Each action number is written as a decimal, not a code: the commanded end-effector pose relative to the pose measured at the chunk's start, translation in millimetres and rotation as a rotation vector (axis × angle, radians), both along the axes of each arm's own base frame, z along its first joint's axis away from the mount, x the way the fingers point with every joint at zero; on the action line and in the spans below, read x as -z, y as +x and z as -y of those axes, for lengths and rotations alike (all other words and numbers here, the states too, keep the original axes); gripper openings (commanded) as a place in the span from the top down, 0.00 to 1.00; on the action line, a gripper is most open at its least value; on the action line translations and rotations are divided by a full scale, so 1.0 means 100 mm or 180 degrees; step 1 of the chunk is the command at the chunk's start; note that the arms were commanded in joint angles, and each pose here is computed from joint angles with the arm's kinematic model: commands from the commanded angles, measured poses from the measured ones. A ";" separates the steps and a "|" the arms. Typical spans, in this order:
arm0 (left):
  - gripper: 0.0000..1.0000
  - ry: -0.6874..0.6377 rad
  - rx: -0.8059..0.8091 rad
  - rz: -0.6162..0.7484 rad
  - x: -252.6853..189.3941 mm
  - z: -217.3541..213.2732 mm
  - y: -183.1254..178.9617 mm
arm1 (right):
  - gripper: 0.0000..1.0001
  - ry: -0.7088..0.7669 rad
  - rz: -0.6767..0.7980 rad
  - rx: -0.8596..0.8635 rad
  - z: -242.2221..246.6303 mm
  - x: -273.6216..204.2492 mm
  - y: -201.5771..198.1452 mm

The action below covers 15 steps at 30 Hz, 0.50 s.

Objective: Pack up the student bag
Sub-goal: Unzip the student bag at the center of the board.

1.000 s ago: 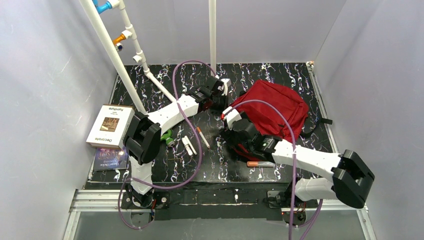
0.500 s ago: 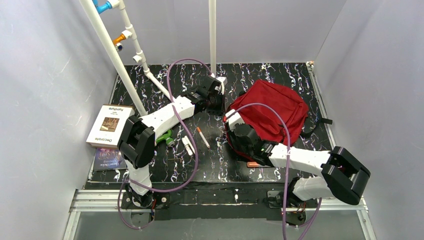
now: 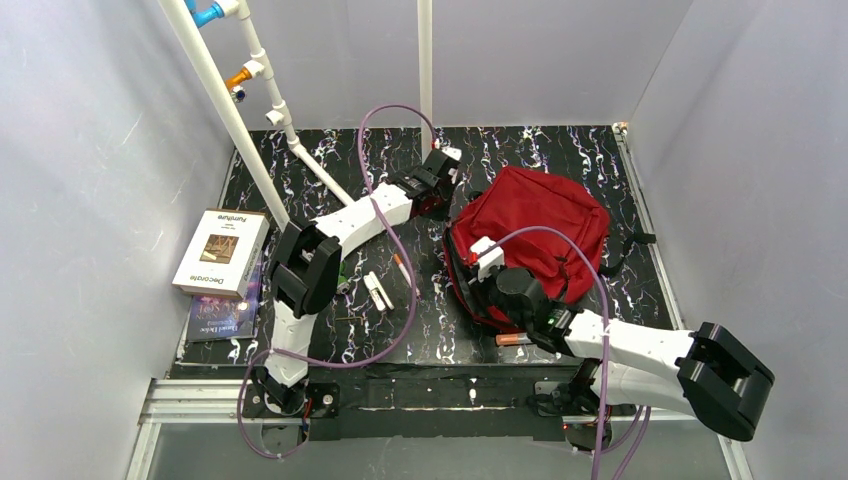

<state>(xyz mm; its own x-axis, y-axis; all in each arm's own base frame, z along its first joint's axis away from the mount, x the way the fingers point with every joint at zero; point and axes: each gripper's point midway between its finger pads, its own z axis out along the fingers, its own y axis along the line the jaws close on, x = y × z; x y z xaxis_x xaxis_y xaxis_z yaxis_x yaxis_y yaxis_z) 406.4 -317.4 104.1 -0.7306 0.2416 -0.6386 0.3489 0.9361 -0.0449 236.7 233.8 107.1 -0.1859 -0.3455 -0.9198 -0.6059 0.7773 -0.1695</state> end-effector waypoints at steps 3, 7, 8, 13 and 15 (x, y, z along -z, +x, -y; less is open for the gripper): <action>1.00 -0.0092 -0.0067 0.0759 -0.50 0.09 0.55 | 0.99 0.0396 0.0037 -0.0112 -0.07 -0.12 -0.01; 1.00 -0.0254 0.0105 0.1025 -0.61 0.27 0.70 | 0.99 0.0445 0.0085 -0.0037 -0.01 -0.16 0.02; 1.00 -0.0267 0.0143 0.1037 -0.60 0.32 0.74 | 0.99 0.0451 0.0100 0.0001 0.01 -0.17 0.04; 1.00 -0.0230 0.0259 0.0904 -0.56 0.44 0.80 | 0.99 0.0488 0.0073 0.0138 0.07 -0.19 0.11; 1.00 -0.0207 0.0254 0.0828 -0.52 0.44 0.78 | 0.99 0.0511 0.0087 0.0173 0.09 -0.19 0.13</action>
<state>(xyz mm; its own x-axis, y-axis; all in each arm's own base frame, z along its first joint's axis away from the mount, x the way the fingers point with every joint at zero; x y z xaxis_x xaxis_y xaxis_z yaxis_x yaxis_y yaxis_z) 460.6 -366.0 119.5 -0.5831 0.2791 -0.7629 0.4581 0.8885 -0.0251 250.5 221.7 120.2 -0.1795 -0.2343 -0.9554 -0.5582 0.8240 -0.0971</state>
